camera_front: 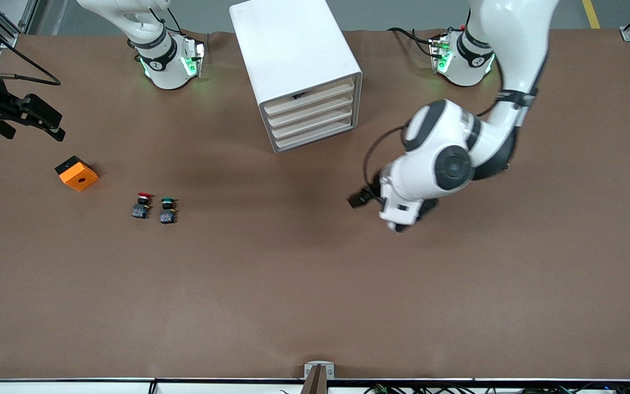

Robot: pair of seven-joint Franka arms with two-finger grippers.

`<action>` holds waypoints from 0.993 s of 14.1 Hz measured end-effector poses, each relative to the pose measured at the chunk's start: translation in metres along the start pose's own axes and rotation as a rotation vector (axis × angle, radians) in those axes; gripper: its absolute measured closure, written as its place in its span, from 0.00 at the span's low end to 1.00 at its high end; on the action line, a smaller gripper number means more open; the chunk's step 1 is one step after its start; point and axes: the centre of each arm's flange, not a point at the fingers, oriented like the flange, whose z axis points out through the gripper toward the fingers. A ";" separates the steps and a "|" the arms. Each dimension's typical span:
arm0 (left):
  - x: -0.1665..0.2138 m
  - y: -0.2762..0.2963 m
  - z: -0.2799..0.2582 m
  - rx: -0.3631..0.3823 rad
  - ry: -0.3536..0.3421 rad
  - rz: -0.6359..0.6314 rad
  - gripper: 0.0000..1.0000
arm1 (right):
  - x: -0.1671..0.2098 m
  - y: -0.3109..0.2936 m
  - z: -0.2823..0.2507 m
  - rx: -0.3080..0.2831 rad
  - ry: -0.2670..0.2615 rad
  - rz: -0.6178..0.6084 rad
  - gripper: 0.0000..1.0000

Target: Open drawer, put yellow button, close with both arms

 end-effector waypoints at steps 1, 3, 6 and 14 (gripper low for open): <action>0.016 -0.008 -0.015 0.009 0.055 0.005 0.00 | 0.000 0.000 0.000 0.000 0.000 0.000 0.00; 0.039 -0.026 -0.046 0.039 0.145 0.068 0.00 | 0.000 0.000 0.000 0.000 0.000 0.000 0.00; 0.064 -0.064 -0.102 0.076 0.203 0.189 0.00 | 0.000 0.000 0.000 0.000 0.000 0.000 0.00; 0.057 -0.147 -0.222 0.122 0.233 0.408 0.00 | 0.000 0.000 0.000 0.000 0.000 0.000 0.00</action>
